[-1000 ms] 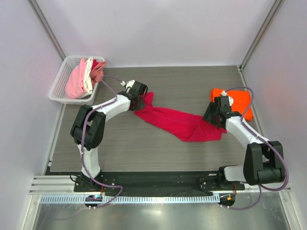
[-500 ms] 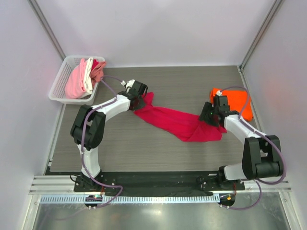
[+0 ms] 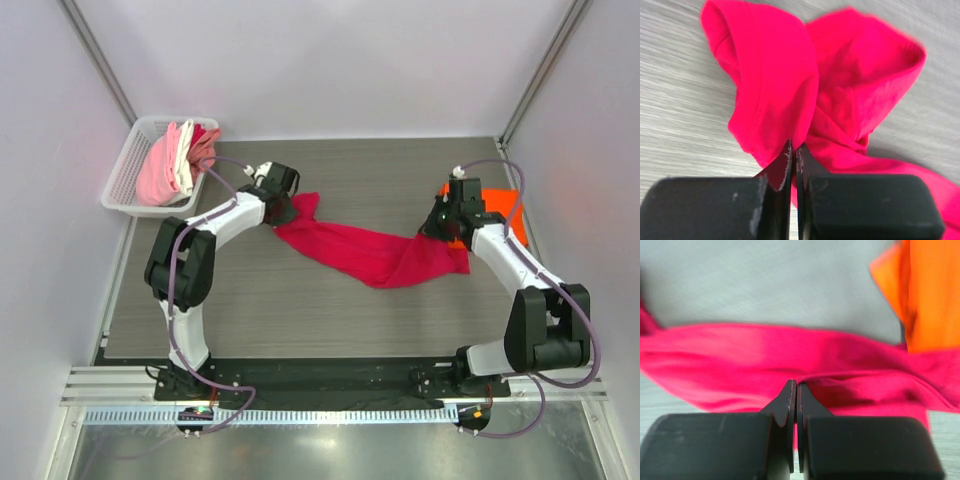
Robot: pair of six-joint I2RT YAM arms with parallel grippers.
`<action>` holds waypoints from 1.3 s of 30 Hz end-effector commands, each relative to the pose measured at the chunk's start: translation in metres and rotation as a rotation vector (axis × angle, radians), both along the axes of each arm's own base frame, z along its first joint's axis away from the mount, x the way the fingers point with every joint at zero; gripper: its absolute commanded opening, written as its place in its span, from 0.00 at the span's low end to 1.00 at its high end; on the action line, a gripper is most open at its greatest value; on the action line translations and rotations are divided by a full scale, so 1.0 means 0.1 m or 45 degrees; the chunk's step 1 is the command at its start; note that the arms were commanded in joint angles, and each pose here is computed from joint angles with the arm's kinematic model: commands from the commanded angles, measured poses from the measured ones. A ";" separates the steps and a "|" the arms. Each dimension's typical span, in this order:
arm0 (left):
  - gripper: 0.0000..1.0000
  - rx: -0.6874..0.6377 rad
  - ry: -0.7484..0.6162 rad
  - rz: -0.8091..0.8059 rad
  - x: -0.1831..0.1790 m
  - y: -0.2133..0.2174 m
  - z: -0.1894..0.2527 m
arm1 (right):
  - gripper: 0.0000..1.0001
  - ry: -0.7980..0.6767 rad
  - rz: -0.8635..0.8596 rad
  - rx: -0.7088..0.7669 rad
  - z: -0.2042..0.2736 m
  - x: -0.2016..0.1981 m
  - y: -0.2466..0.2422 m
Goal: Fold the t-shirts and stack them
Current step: Flatten the tshirt out
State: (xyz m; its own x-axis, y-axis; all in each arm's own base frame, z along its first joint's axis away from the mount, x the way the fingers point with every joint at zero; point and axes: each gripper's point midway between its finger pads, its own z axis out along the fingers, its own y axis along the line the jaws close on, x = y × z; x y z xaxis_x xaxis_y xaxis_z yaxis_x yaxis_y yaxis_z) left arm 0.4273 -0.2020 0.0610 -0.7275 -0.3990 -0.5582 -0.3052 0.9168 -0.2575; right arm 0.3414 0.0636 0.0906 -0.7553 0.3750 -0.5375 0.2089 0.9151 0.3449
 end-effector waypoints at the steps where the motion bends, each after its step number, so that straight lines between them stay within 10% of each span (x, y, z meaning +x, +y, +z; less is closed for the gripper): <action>1: 0.00 -0.092 0.000 0.100 0.26 0.26 0.30 | 0.01 -0.253 0.006 0.063 0.87 0.35 0.08; 11: 0.00 -0.150 -0.280 0.409 0.16 1.33 1.63 | 0.01 -0.781 -0.078 0.132 2.71 0.14 0.00; 25: 0.00 -0.220 -0.318 0.337 -0.33 1.31 1.74 | 0.01 -0.743 -0.072 0.172 2.09 -0.71 -0.02; 39: 0.00 -0.155 -0.582 0.314 -0.94 1.58 2.99 | 0.01 -0.893 -0.030 0.224 2.93 -0.89 0.03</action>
